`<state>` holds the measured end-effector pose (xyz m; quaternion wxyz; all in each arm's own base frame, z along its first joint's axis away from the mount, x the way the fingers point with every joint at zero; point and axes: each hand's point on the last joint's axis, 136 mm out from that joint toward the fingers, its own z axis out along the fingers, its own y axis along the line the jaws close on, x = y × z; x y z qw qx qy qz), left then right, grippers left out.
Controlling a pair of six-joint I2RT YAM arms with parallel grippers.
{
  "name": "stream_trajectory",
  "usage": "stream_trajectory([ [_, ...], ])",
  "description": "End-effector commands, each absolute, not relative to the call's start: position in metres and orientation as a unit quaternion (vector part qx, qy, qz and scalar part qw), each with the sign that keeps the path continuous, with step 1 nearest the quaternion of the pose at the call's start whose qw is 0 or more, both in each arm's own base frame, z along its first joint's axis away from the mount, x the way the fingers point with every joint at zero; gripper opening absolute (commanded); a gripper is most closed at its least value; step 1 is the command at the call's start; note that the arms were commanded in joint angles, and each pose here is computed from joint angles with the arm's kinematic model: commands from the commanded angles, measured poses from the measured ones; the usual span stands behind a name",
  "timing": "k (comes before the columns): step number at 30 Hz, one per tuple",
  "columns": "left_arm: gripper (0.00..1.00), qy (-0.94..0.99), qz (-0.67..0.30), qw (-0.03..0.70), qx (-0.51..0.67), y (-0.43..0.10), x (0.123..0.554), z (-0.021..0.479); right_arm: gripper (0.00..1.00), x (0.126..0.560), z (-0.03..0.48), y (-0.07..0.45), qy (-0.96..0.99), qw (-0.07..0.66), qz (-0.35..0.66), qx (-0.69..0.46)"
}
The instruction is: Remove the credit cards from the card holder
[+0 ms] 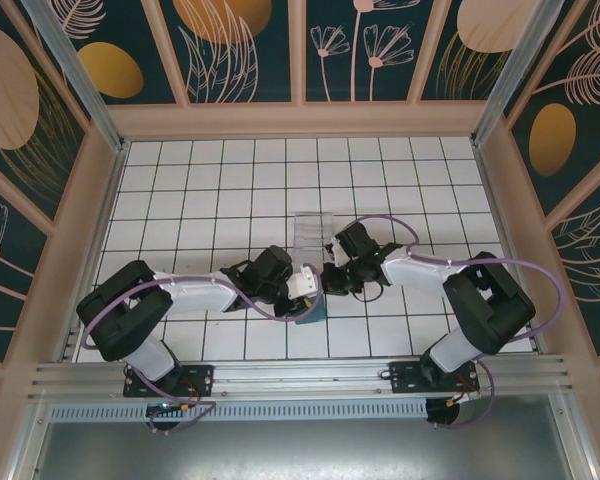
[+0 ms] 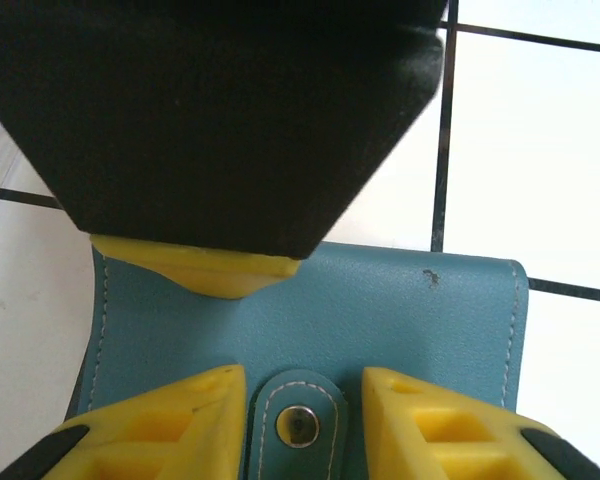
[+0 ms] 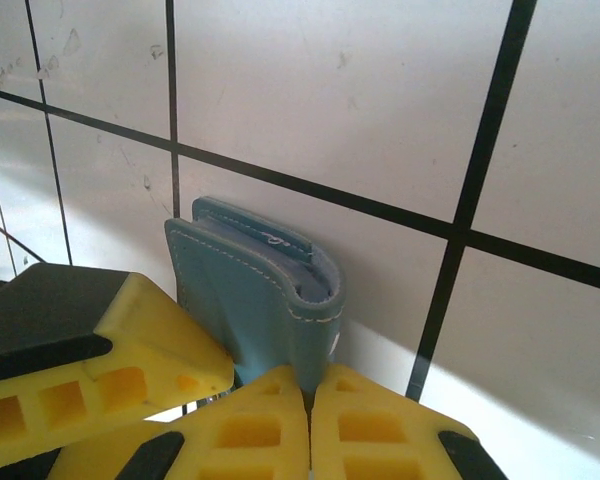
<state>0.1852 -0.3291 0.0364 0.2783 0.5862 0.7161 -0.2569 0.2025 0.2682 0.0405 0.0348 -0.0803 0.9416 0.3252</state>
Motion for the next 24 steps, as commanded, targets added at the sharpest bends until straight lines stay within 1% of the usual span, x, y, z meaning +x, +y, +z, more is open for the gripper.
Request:
stream_trajectory([
  [1, 0.30, 0.729, -0.260, 0.236, 0.588, -0.322, 0.175, 0.022, 0.07, 0.202, 0.053, 0.270, 0.936, 0.044, 0.337, -0.092],
  [5, 0.24, 0.728, -0.256, 0.243, 0.587, -0.323, 0.178, 0.025, 0.07, 0.203, 0.053, 0.269, 0.937, 0.045, 0.335, -0.089],
  [14, 0.16, 0.728, -0.241, 0.273, 0.581, -0.321, 0.186, 0.038, 0.06, 0.206, 0.046, 0.258, 0.944, 0.049, 0.319, -0.066],
  [24, 0.17, 0.740, -0.218, 0.324, 0.547, -0.315, 0.201, 0.058, 0.06, 0.209, 0.042, 0.247, 0.949, 0.055, 0.307, -0.049],
])
